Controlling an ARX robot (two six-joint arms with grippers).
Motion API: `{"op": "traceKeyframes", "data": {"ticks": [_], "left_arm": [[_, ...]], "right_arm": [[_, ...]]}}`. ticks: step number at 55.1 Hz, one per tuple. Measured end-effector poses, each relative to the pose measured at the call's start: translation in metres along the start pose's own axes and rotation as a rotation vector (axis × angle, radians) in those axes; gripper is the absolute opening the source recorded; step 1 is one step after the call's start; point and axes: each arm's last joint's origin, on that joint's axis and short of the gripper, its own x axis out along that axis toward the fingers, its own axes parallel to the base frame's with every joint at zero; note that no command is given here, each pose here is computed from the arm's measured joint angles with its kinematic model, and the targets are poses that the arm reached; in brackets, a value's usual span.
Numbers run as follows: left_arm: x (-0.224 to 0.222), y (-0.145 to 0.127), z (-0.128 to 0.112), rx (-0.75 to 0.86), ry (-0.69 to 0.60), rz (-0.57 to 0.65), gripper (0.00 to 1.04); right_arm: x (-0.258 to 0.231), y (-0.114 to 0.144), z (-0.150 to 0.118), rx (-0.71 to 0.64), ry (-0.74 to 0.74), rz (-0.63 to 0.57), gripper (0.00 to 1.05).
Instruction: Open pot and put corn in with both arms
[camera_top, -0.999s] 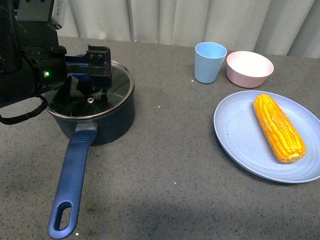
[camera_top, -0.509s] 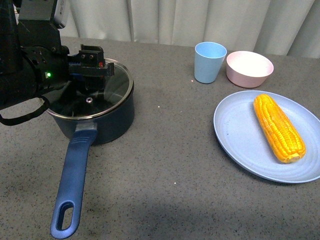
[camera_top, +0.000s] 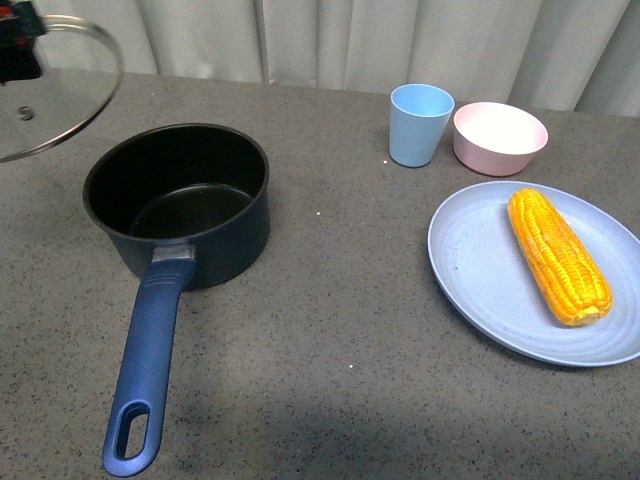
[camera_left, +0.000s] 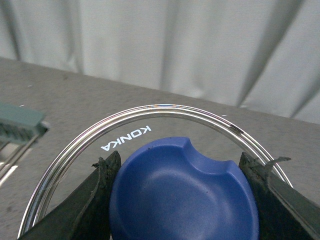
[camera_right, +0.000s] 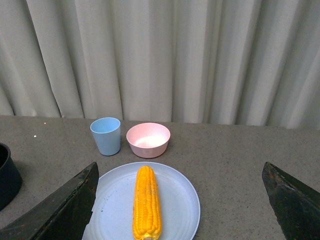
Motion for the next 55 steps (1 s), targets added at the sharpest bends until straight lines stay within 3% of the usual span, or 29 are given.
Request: {"op": "traceKeyframes", "data": {"ticks": [10,30,55], "left_arm": [[0.005,0.041,-0.029,-0.010,0.048,0.091,0.63],[0.018,0.047,-0.071,-0.011,0.123,0.111,0.63],[0.024,0.047,-0.105,0.014,0.227,0.104,0.63]], "right_arm": [[0.000,0.000,0.000,0.000,0.000,0.000,0.96],[0.000,0.000,0.000,0.000,0.000,0.000,0.96],[0.000,0.000,0.000,0.000,0.000,0.000,0.96]]}}
